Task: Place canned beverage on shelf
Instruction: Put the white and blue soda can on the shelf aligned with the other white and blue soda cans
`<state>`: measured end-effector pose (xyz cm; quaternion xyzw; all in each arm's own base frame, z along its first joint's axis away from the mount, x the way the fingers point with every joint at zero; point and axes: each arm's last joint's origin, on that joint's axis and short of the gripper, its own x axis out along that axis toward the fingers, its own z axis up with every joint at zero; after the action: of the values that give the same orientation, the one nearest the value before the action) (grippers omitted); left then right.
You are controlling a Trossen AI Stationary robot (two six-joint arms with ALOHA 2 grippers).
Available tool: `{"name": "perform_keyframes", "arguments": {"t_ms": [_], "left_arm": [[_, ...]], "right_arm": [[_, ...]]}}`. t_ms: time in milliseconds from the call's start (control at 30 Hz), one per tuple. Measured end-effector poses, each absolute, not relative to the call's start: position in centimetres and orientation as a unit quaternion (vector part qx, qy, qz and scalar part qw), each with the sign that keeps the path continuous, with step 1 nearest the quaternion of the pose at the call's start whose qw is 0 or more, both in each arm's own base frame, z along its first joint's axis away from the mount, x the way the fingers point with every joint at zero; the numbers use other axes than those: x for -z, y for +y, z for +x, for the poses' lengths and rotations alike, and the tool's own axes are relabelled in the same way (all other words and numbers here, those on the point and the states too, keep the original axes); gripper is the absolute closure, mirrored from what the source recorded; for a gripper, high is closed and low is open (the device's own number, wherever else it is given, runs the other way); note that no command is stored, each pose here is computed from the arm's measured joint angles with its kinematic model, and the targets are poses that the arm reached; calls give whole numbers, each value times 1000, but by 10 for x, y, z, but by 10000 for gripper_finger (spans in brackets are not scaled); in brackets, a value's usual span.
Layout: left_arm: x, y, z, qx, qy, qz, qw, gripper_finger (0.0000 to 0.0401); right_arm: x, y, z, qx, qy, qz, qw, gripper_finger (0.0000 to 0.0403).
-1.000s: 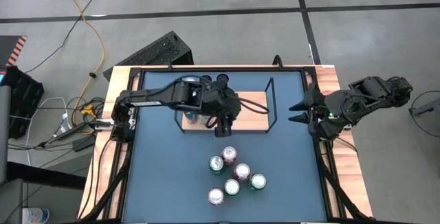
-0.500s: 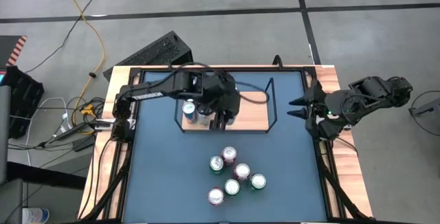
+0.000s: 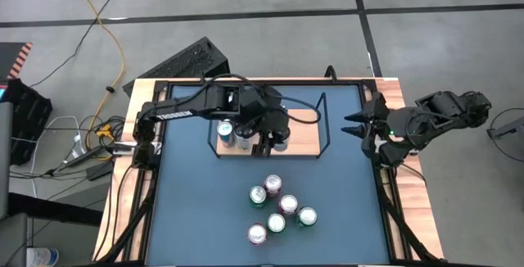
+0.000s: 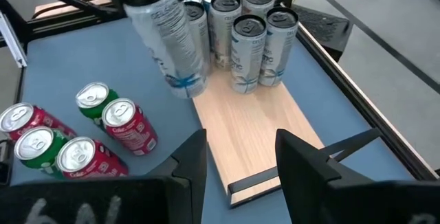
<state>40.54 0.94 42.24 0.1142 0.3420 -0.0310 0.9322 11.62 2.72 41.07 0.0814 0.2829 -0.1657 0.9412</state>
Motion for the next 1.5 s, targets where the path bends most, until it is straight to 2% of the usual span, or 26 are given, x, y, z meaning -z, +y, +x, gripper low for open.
{"name": "perform_keyframes", "arguments": {"t_ms": [133, 300, 433, 567, 967, 1500], "left_arm": [[-419, 2, 403, 29, 311, 113, 943, 165], [-429, -2, 373, 2, 248, 120, 961, 165], [-407, 5, 358, -6, 231, 95, 968, 165], [-383, 12, 351, -16, 251, 81, 964, 165], [-351, 39, 354, -23, 340, 54, 939, 165], [-326, 49, 372, 2, 367, 64, 928, 165]], "right_arm": [[-411, 27, 116, 167, 283, 81, 941, 249], [-411, 27, 116, 169, 282, 80, 941, 249], [-411, 26, 116, 179, 276, 77, 941, 249], [-411, 26, 116, 185, 274, 76, 941, 249], [-411, 18, 118, 218, 269, 95, 933, 249], [-411, 19, 118, 215, 272, 96, 933, 249]]}}
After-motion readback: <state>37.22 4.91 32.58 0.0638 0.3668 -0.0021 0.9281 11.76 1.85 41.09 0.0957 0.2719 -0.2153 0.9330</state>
